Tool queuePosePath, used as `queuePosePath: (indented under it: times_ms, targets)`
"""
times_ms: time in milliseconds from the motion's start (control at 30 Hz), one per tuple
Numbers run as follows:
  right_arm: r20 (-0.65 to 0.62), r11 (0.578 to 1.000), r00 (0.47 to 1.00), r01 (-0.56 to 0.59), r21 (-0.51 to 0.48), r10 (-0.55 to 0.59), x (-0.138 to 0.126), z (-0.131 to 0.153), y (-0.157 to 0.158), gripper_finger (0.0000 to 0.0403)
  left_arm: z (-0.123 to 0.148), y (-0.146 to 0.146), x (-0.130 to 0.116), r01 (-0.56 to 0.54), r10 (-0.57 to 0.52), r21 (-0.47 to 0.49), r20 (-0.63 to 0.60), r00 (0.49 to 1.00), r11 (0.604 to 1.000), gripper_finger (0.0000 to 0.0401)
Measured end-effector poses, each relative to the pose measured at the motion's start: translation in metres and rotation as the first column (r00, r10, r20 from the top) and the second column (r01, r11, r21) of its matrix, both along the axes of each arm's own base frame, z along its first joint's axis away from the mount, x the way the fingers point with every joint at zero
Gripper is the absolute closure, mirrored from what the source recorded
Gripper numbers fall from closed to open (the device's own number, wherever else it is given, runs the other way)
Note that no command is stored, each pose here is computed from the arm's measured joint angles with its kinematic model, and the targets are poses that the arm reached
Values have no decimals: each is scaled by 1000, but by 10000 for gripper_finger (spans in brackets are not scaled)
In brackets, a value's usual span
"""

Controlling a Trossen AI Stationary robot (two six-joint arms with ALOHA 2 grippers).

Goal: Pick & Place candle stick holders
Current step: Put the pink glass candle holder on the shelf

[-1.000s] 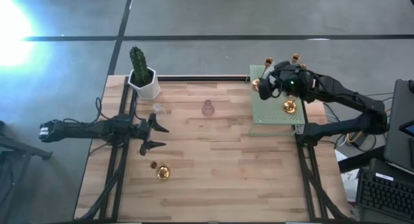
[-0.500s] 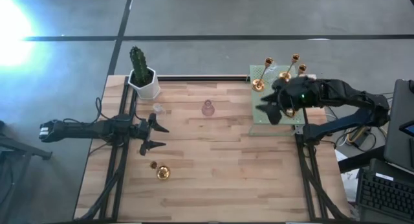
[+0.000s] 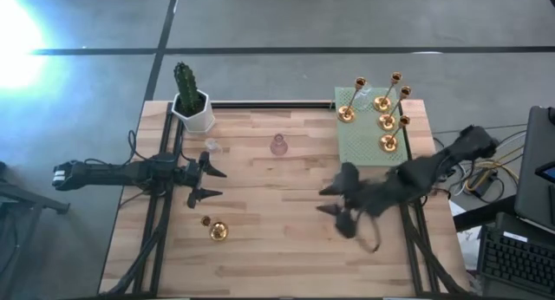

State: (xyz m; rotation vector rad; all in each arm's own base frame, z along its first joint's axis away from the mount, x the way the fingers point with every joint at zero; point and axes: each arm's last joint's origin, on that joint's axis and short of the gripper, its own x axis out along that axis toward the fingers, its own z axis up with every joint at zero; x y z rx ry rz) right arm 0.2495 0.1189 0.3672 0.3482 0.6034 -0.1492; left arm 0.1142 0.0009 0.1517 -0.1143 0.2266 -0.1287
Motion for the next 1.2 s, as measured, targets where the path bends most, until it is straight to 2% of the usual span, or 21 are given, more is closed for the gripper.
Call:
queuePosePath:
  times_ms: [67,200,333,467,533,633,700,767,833,1000,1067,1200]
  targets:
    - [-33,996,997,63,-63,-65,13,-17,8,200,0,0,0,0,0,0,0,1000,1000,107]
    - [-141,987,983,101,-124,-119,50,-58,11,200,0,0,0,0,0,0,0,1000,1000,107]
    - [-272,988,955,89,-126,-121,90,-93,-3,200,0,0,0,0,0,0,0,1000,1000,107]
    - [-306,977,936,122,-178,-172,124,-111,-22,200,0,0,0,0,0,0,-1,1000,1000,107]
    - [-288,947,924,175,-268,-252,137,-119,-31,200,0,0,0,0,0,0,0,1000,1000,107]
    - [-186,852,890,311,-422,-416,147,-123,-38,200,0,0,0,0,0,0,0,1000,1000,107]
    - [-130,796,871,361,-485,-474,153,-122,-42,200,0,0,0,0,0,0,0,1000,1000,107]
    - [-129,784,870,353,-510,-476,160,-122,-47,200,0,0,0,0,0,0,0,1000,1000,107]
    - [-159,799,882,308,-516,-443,169,-124,-55,200,0,0,0,0,0,0,0,1000,1000,107]
    - [-289,893,913,147,-424,-288,188,-122,-84,200,0,0,0,0,0,0,0,1000,1000,107]
    - [-305,903,910,142,-405,-280,192,-117,-97,200,0,0,0,0,0,0,0,1000,1000,107]
    - [-337,896,883,174,-409,-325,191,-108,-119,200,0,0,0,0,0,0,-4,1000,1000,107]
